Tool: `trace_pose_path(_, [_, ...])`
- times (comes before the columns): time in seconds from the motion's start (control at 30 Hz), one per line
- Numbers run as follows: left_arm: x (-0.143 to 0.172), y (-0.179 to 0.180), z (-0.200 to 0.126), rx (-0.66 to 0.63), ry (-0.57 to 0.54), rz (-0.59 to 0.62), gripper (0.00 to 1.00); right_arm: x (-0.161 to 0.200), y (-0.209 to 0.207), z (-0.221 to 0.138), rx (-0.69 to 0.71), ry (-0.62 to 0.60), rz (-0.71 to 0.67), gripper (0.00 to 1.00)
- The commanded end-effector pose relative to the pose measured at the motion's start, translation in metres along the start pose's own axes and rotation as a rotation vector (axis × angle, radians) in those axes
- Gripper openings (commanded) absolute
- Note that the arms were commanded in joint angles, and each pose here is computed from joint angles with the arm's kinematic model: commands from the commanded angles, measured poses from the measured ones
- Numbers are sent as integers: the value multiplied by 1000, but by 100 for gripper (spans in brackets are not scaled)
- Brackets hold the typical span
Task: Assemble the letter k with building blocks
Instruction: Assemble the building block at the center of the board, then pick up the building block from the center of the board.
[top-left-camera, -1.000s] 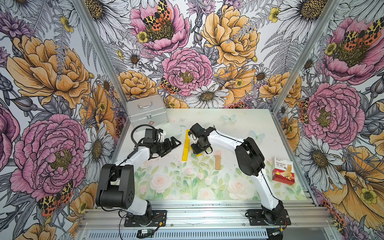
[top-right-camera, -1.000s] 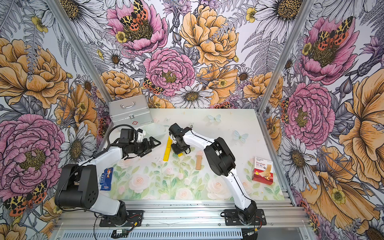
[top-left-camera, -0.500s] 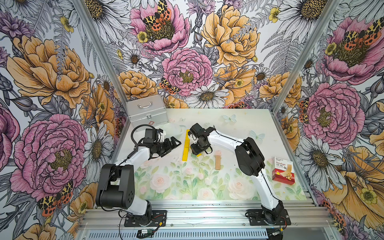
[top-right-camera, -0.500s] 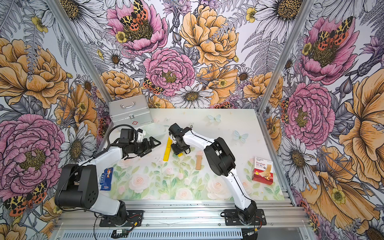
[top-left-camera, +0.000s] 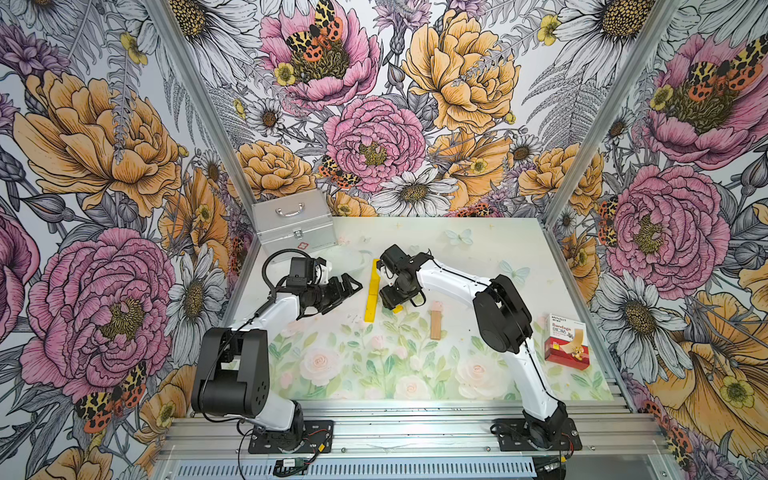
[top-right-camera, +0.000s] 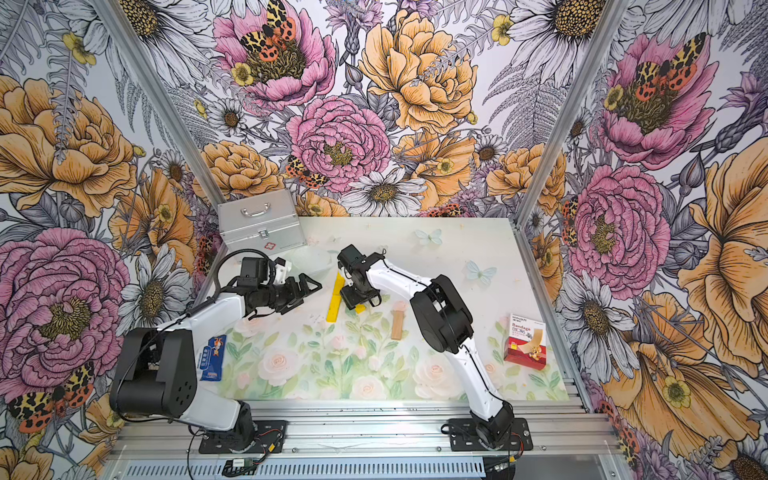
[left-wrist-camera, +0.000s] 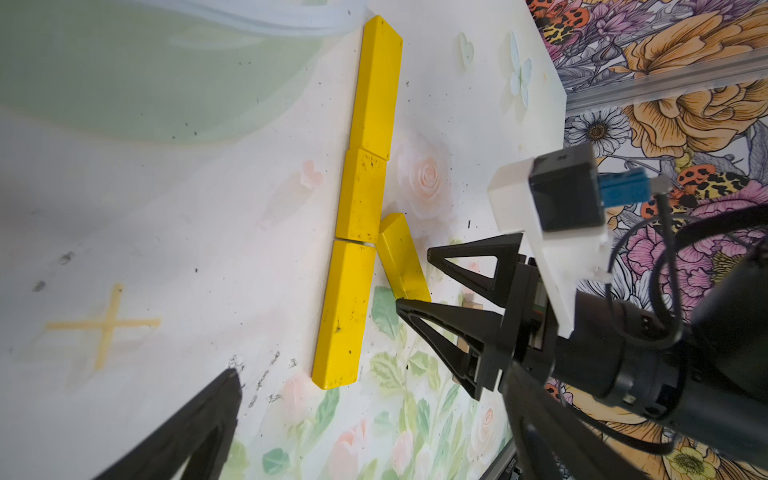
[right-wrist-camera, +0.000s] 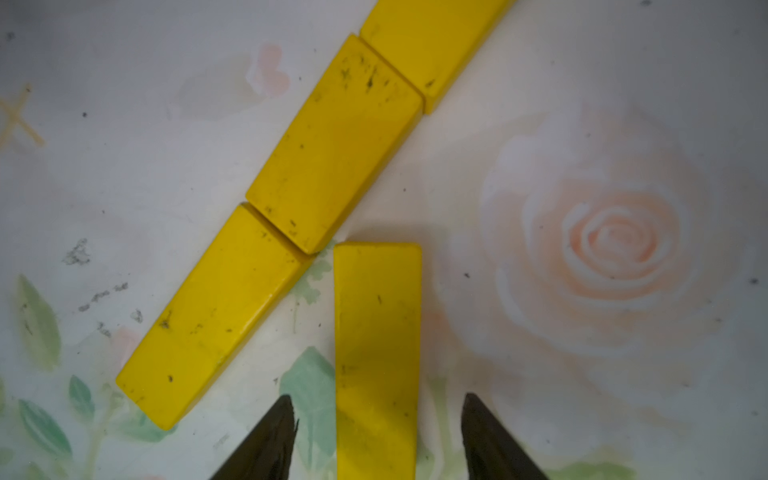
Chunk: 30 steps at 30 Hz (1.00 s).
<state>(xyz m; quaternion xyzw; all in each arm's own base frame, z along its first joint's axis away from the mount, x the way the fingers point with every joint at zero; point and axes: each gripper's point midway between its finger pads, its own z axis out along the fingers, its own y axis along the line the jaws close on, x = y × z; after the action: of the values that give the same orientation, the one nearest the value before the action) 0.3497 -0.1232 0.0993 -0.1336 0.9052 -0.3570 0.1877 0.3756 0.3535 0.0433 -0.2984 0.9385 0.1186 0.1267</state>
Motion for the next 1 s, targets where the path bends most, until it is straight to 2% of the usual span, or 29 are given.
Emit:
trace_pose_path(0.0, [-2,-8,-1,38,-2,24,99,-3,2,-28,18,-44,-4,72])
trace_pose_path(0.33, [2,-13,-4,46,-4,38,99,-10,3,-74,24,-129,26,92])
trace_pose_path(0.4, [2,-15,-5,50,-6,41,99,-11,0,-85,41,-151,47,99])
trace_pose_path(0.6, [7,-21,-5,61,1,56,99,1,-30,-106,148,-183,158,99])
trace_pose_path(0.97, [23,-33,-5,86,28,81,99,64,-85,-116,322,-172,424,99])
